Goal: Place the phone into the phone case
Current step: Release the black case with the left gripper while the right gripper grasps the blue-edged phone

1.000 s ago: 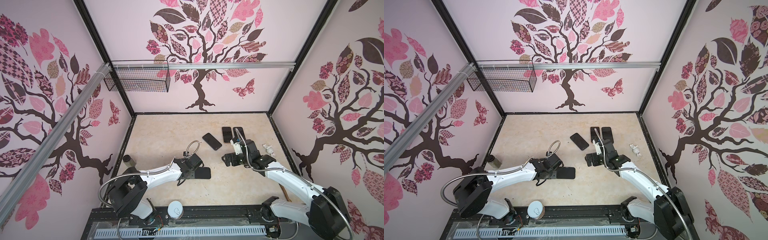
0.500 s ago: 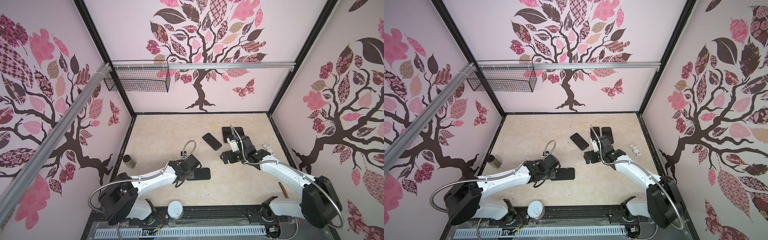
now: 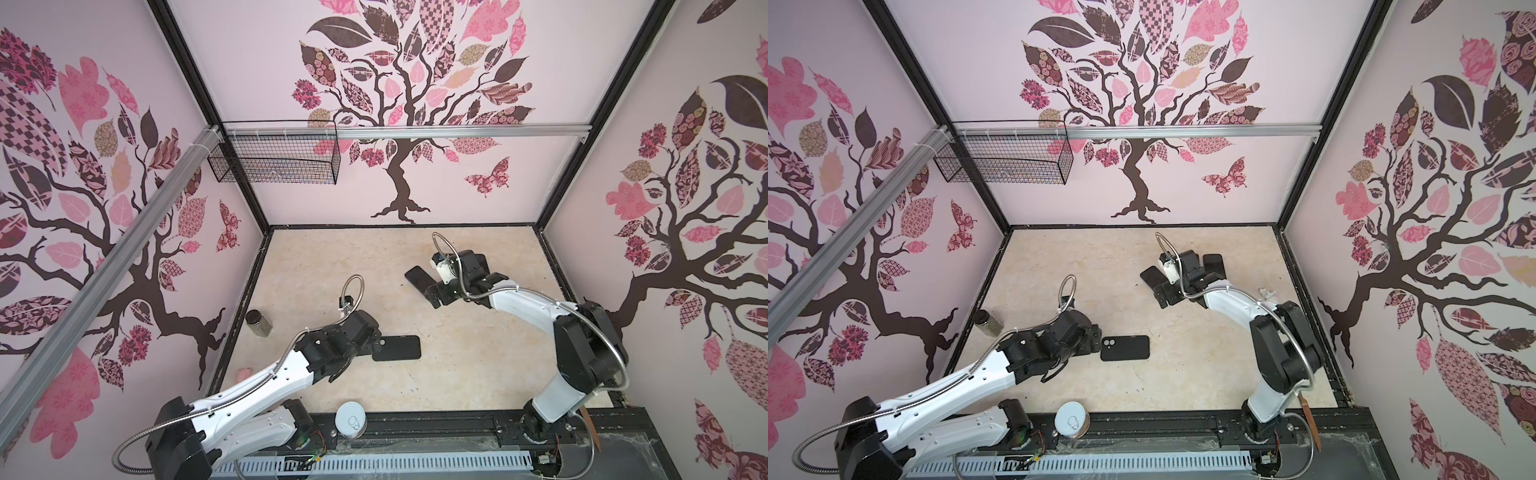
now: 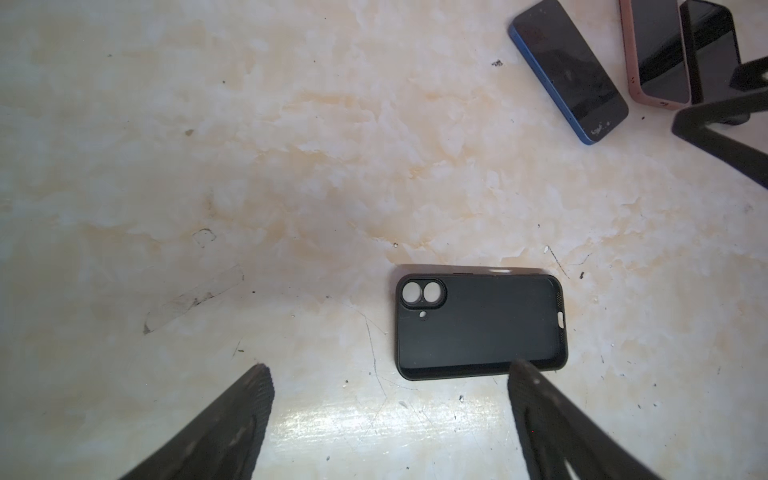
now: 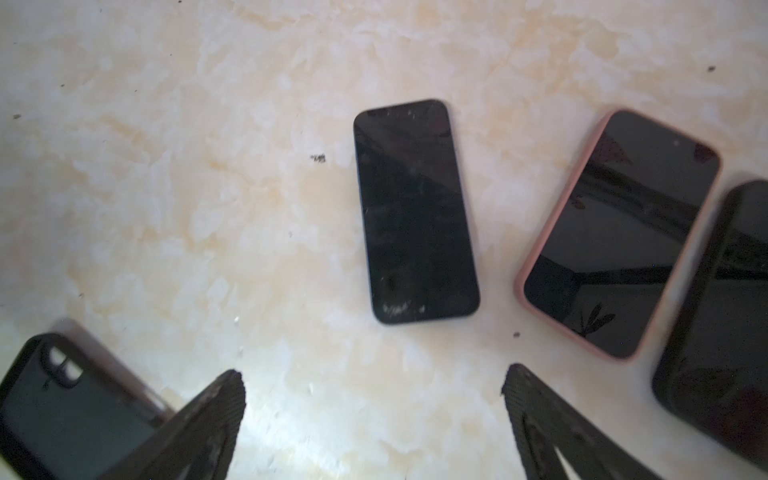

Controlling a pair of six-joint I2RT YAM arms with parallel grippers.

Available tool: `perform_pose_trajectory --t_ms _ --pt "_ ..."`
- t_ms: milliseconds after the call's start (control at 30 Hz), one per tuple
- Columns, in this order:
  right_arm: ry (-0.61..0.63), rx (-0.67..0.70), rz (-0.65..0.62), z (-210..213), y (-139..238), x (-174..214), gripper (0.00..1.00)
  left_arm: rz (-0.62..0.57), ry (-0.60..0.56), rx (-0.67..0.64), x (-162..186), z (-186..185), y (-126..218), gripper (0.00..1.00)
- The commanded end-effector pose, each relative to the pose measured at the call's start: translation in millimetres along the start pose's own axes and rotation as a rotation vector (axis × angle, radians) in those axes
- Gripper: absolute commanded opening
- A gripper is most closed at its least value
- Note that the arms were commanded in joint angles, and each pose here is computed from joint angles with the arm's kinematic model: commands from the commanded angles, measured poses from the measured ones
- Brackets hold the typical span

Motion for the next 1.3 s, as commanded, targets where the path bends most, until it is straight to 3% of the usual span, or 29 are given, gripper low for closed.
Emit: perform_pose_trajectory --t_ms 0,300,500,1067,1267 --pt "0.077 0.041 0.052 -15 -21 -11 1.0 -0.026 -0.008 -0.055 -1 22 4 0.93" --pt "0.073 0.021 0.163 -37 -82 -6 1.0 -0.066 0.005 -0.07 -10 35 20 0.95" --pt "0.089 0.015 0.212 -41 -102 2 1.0 -0.072 0.004 -0.056 -13 34 25 0.95" --pt "0.079 -0.112 0.293 -23 -119 23 0.99 -0.07 0.008 -0.065 -10 36 19 0.95" --pt "0.075 -0.091 0.345 -27 -125 33 0.9 -0.061 0.001 -0.075 -8 37 16 0.95"
Point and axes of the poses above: each gripper's point midway between its finger pads, its own y axis back along the fingers, its own z axis along the line the jaws close on, x = y × z, the point moved 2 cm from there along y, back along the fingers, and after that the axes turned 14 degrees about y, right-handed, at the moved point
